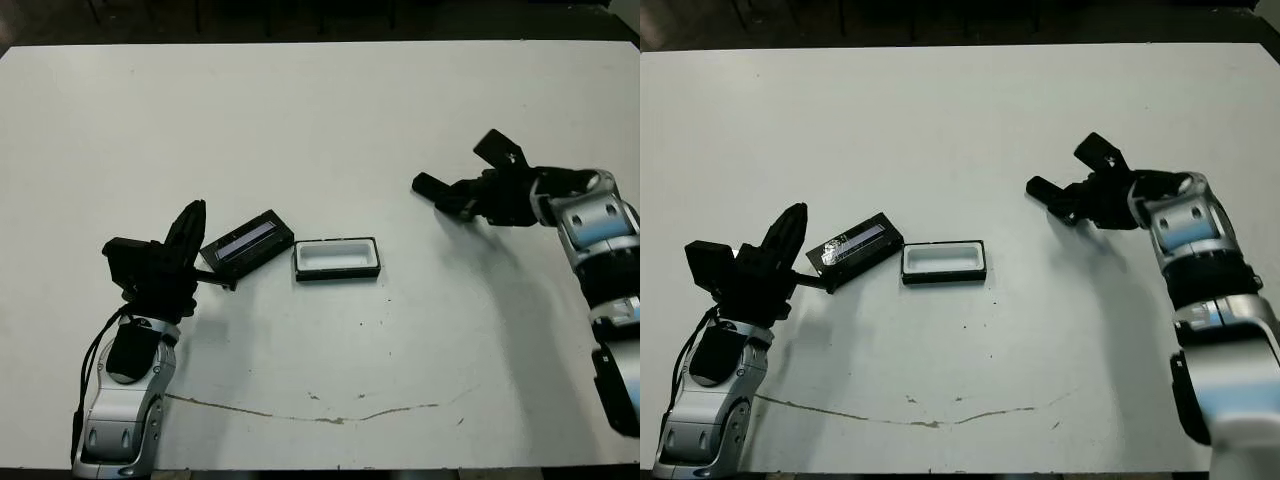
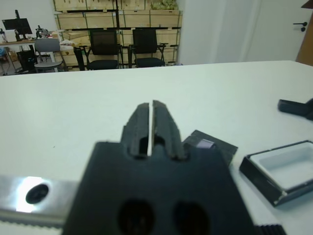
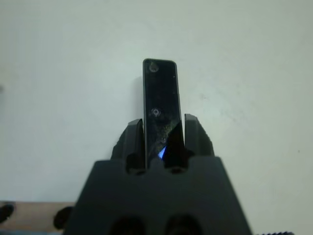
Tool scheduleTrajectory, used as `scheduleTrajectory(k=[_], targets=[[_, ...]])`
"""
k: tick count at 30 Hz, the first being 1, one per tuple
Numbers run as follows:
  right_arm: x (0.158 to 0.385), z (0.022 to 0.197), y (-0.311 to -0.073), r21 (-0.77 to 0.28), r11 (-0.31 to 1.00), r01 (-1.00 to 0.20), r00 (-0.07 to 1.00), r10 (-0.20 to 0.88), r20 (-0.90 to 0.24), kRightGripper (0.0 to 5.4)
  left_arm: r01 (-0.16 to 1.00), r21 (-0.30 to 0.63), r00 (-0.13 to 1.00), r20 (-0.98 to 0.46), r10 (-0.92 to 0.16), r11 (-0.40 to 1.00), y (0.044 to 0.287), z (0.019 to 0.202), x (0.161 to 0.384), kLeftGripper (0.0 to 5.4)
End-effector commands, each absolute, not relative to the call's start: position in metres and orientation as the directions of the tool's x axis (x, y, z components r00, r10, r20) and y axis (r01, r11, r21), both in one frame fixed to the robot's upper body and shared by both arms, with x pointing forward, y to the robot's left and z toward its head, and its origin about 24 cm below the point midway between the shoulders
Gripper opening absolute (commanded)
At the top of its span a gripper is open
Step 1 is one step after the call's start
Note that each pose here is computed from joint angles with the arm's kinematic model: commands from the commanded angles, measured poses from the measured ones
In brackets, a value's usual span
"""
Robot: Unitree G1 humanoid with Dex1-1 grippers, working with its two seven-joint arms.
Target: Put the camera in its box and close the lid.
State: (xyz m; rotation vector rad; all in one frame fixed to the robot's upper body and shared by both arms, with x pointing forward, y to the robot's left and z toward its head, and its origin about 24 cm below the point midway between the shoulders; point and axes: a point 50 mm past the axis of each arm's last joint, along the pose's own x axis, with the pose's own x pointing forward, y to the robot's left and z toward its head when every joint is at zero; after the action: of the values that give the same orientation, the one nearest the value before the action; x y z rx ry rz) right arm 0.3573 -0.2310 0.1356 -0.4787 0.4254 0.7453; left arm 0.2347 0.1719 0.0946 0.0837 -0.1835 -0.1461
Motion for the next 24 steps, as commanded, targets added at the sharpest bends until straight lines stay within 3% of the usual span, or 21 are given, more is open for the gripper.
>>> scheduleTrajectory(k=[1,7,11,13,19,24], targets=[[0.354,0.169,-0.229,-0.282,0.604,-0.746,0.661,0.614,-0.432,0.67,0.129,0.107,0.980,0.137,-0.143,0.986,0.176,0.088,0.231,0.00],[0.344,0.215,-0.203,-0.250,0.464,-0.850,0.527,0.754,-0.392,0.67,0.132,0.110,0.979,0.138,-0.147,0.985,0.174,0.088,0.231,0.00],[0.335,0.227,-0.178,-0.360,0.290,-0.887,0.442,0.762,-0.474,0.67,0.131,0.113,0.980,0.136,-0.146,0.985,0.173,0.087,0.230,0.00],[0.331,0.229,-0.167,-0.402,0.194,-0.895,0.403,0.739,-0.540,0.67,0.136,0.107,0.979,0.136,-0.150,0.985,0.172,0.087,0.229,0.00],[0.320,0.214,-0.130,-0.361,-0.036,-0.932,0.234,0.700,-0.674,0.66,0.133,0.103,0.980,0.136,-0.146,0.986,0.172,0.087,0.228,0.00],[0.313,0.206,-0.110,-0.348,-0.152,-0.925,0.178,0.636,-0.751,0.66,0.131,0.103,0.981,0.132,-0.144,0.986,0.170,0.087,0.227,0.00]])
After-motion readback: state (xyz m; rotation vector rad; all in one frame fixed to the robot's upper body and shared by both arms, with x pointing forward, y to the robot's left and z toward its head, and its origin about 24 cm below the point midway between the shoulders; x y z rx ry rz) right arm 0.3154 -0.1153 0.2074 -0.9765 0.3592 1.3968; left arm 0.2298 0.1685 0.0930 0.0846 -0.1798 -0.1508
